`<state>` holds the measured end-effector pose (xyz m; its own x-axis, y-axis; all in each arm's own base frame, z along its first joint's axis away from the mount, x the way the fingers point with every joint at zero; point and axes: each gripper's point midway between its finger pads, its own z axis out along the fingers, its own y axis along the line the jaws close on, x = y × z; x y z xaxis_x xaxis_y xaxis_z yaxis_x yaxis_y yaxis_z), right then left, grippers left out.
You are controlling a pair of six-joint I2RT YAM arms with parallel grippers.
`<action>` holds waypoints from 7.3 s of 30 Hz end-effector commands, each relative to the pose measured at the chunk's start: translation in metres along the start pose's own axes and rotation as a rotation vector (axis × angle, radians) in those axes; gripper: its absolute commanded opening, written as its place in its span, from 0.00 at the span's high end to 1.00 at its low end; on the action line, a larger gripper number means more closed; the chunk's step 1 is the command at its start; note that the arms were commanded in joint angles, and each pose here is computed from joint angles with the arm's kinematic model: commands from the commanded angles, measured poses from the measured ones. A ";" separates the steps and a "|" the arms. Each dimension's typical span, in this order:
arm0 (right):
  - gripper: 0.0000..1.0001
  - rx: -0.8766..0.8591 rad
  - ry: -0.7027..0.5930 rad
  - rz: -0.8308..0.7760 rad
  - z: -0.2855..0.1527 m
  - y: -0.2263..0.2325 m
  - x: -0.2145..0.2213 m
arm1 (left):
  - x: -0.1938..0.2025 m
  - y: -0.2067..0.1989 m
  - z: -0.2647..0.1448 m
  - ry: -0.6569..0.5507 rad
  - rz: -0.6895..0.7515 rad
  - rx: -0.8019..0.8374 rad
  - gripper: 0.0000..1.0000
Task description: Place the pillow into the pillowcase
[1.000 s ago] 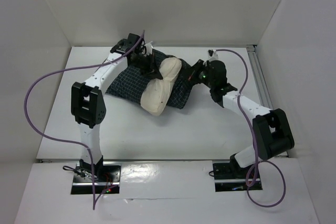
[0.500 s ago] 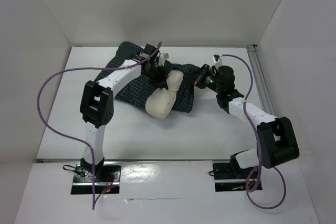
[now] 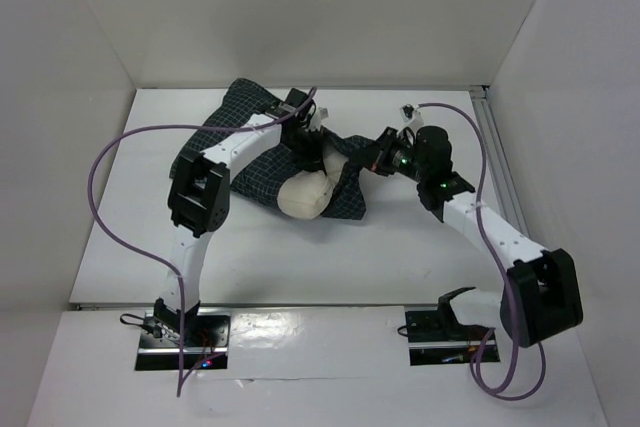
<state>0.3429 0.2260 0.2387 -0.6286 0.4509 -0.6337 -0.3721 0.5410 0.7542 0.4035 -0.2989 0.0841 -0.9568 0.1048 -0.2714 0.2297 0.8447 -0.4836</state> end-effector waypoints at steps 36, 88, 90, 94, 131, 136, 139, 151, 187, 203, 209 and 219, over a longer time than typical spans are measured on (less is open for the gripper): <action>0.19 0.502 0.080 -0.020 -0.061 -0.088 0.014 | 0.094 -0.038 -0.099 -0.053 0.328 -0.425 0.07; 0.40 0.419 -0.127 0.015 0.114 -0.088 -0.024 | -0.076 -0.059 -0.148 -0.255 0.003 0.237 1.00; 0.41 0.400 -0.160 0.020 0.121 -0.086 -0.031 | -0.076 -0.059 -0.148 -0.255 0.003 0.237 1.00; 0.55 0.363 -0.212 0.056 0.120 -0.082 -0.040 | -0.079 -0.057 -0.149 -0.261 -0.010 0.247 1.00; 1.00 -0.120 0.098 -0.213 0.027 0.061 0.031 | -0.102 -0.030 -0.053 -0.290 -0.225 0.196 1.00; 1.00 -0.253 0.146 -0.252 0.025 0.107 0.035 | -0.094 -0.025 -0.033 -0.261 -0.241 0.188 1.00; 1.00 -0.295 0.178 -0.296 0.022 0.127 0.042 | -0.087 -0.027 -0.019 -0.237 -0.237 0.177 1.00; 0.77 0.294 0.264 -0.286 -0.014 -0.030 0.062 | -0.043 -0.079 -0.067 -0.120 0.021 0.215 0.50; 1.00 0.679 0.118 -0.288 0.035 -0.037 0.028 | -0.005 0.015 -0.012 0.002 -0.028 -0.005 1.00; 0.91 0.419 0.213 -0.263 0.046 -0.029 0.046 | -0.017 -0.004 -0.009 -0.012 -0.046 0.120 1.00; 0.62 0.783 0.171 -0.292 -0.004 -0.068 0.022 | -0.035 -0.030 -0.064 -0.105 -0.005 0.181 1.00; 0.45 0.710 0.195 -0.322 0.031 -0.035 0.031 | -0.048 -0.037 -0.142 -0.225 -0.022 0.208 1.00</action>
<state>0.3568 0.2261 0.1818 -0.7035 0.1090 -0.7023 -0.0523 0.9775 0.2041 0.4188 -0.2669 0.1893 -0.9284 -0.0183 -0.3711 0.2343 0.7464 -0.6229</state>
